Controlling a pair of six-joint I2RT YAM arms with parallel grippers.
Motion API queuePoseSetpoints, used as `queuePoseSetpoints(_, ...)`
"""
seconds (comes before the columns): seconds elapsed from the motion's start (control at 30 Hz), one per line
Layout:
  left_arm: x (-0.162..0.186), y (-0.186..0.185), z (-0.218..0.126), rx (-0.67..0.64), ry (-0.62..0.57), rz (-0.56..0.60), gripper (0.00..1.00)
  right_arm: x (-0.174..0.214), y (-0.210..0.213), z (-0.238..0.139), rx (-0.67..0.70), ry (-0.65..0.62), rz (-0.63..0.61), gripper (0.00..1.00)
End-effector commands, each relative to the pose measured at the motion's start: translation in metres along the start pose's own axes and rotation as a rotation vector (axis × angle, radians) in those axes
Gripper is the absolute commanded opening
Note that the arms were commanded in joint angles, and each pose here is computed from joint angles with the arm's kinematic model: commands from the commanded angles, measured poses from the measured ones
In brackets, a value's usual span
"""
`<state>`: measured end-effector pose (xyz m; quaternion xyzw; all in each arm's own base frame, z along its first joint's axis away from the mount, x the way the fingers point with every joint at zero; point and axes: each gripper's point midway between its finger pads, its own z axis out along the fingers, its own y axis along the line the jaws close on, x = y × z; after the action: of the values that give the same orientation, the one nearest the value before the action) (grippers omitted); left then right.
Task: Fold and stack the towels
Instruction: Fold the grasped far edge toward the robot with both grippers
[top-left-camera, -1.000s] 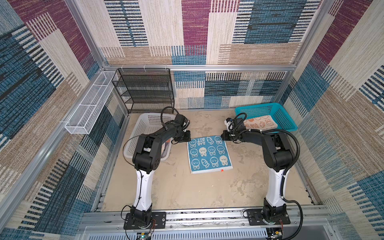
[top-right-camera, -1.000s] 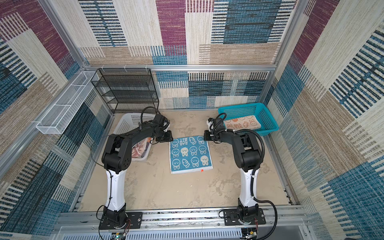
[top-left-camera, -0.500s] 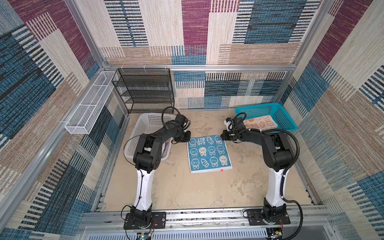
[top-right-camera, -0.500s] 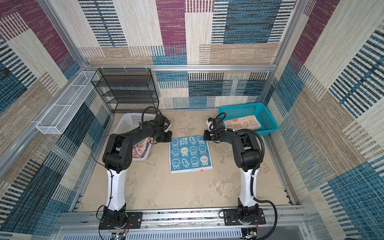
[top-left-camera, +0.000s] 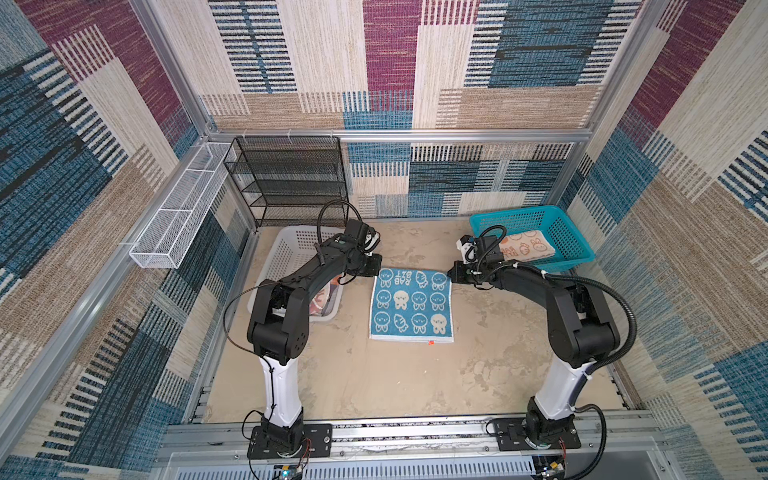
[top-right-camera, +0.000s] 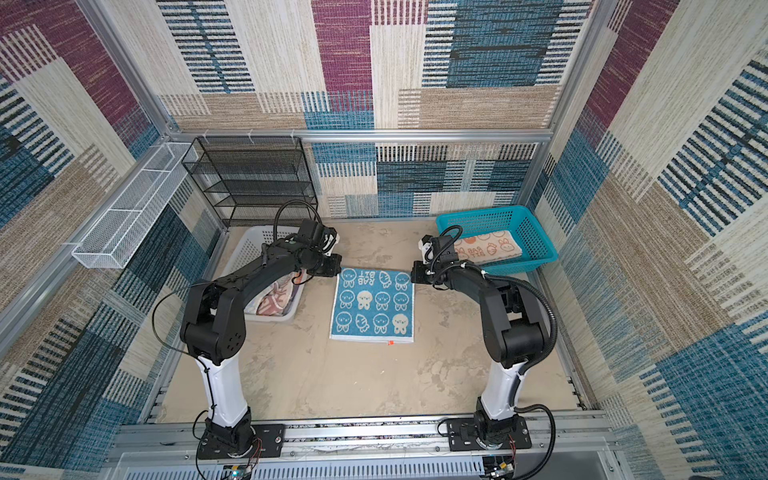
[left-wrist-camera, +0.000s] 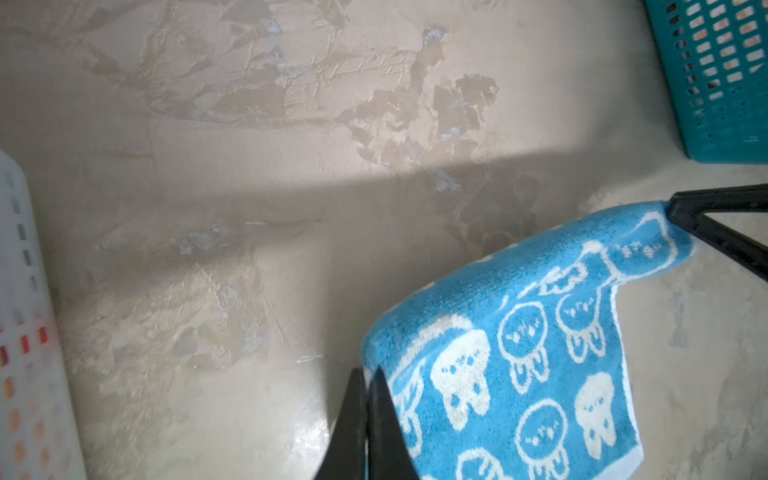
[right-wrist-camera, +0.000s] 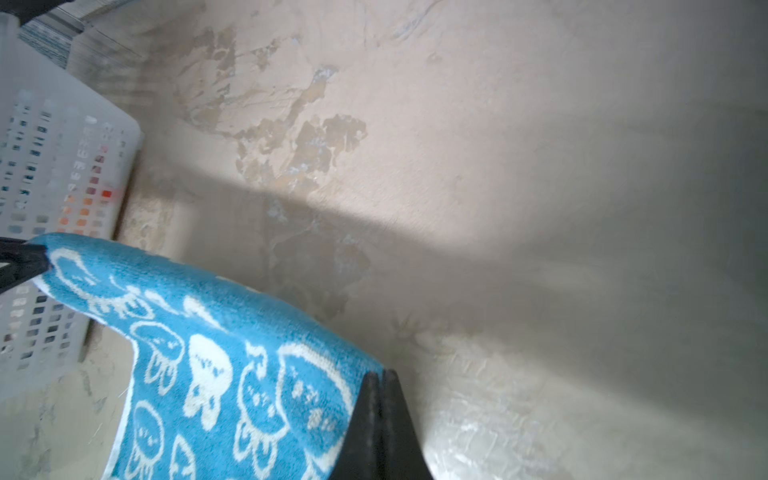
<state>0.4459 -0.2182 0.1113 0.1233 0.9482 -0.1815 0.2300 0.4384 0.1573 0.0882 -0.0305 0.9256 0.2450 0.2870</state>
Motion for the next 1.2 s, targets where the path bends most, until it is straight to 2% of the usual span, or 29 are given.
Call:
queuePoseSetpoints(0.0,0.004,-0.003,-0.013,-0.013,-0.024,0.021,0.00,0.002,0.011,-0.017,-0.031,-0.018,0.021,0.00)
queuePoseSetpoints(0.17,0.023,-0.010,-0.034,-0.008,-0.044,-0.006,0.00,0.026,0.024,-0.041,-0.062,-0.013,0.023,0.00)
queuePoseSetpoints(0.33,0.057,-0.009,-0.047,-0.022,-0.040,-0.031,0.00,0.066,0.027,-0.049,-0.063,0.038,0.037,0.00)
queuePoseSetpoints(0.5,0.097,-0.006,-0.044,-0.020,-0.004,-0.078,0.00,0.114,0.028,-0.046,-0.081,0.105,0.081,0.00)
queuePoseSetpoints(0.7,0.139,0.000,-0.022,0.002,0.058,-0.140,0.00,0.154,0.026,-0.029,-0.099,0.180,0.125,0.00)
queuePoseSetpoints(0.83,0.150,-0.003,-0.010,0.024,0.077,-0.163,0.00,0.152,0.020,-0.019,-0.070,0.182,0.142,0.00)
queuePoseSetpoints(0.97,0.145,-0.003,-0.007,0.021,0.076,-0.158,0.00,0.134,0.022,-0.017,-0.058,0.162,0.123,0.00)
queuePoseSetpoints(1.17,0.124,-0.012,-0.028,0.031,0.030,-0.156,0.00,0.109,0.029,-0.031,-0.042,0.119,0.080,0.00)
